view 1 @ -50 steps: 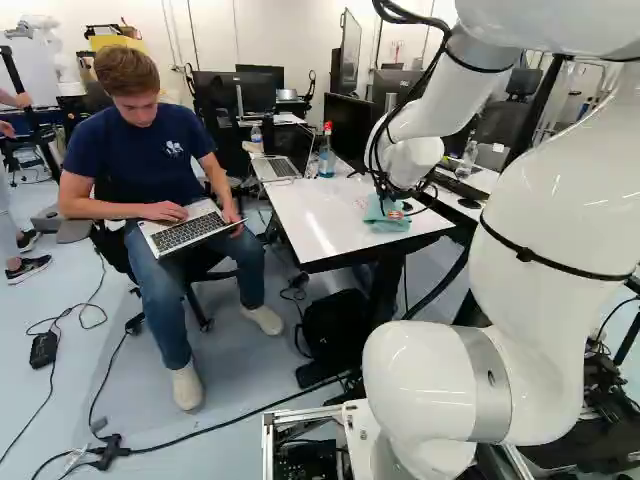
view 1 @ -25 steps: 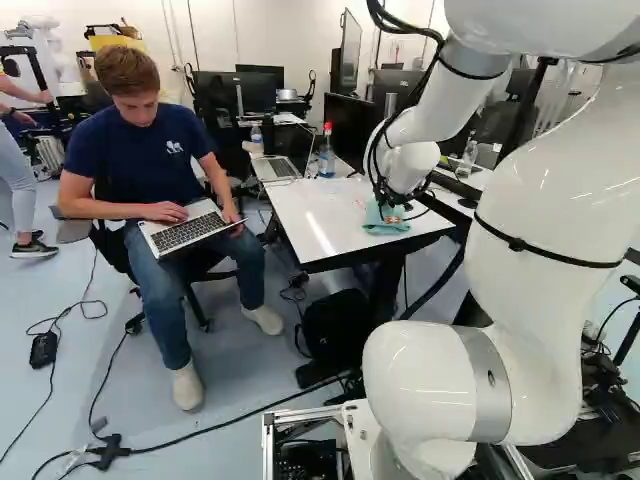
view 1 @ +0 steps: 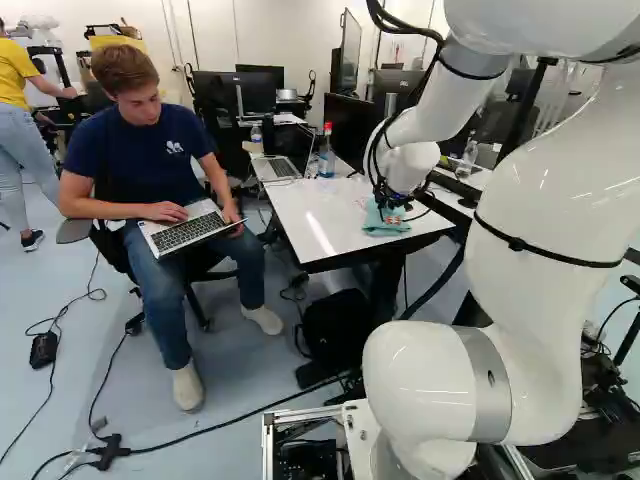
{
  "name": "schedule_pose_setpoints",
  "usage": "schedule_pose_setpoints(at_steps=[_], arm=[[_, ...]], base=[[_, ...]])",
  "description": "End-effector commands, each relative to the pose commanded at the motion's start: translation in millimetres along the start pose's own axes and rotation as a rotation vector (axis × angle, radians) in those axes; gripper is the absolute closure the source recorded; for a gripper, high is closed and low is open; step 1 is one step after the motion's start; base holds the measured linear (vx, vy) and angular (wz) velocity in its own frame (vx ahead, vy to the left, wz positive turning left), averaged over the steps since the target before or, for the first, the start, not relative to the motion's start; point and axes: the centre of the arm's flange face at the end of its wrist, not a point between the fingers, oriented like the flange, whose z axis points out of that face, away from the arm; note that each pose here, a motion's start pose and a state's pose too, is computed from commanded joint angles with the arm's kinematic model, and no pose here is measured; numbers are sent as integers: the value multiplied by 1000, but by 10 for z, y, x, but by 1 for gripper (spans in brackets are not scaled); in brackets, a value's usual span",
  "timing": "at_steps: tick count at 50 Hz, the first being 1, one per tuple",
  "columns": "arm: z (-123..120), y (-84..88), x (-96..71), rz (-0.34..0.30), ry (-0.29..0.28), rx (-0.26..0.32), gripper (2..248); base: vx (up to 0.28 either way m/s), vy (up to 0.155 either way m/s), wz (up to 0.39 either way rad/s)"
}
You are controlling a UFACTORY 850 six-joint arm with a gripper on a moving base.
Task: Clean the table with the green towel
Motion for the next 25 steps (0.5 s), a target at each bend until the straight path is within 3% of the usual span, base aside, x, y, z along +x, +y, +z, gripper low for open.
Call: schedule_pose_setpoints(at_steps=[25], arm=[[-2,0,-56,0,-62,0,214]], base=[[0,0,0]])
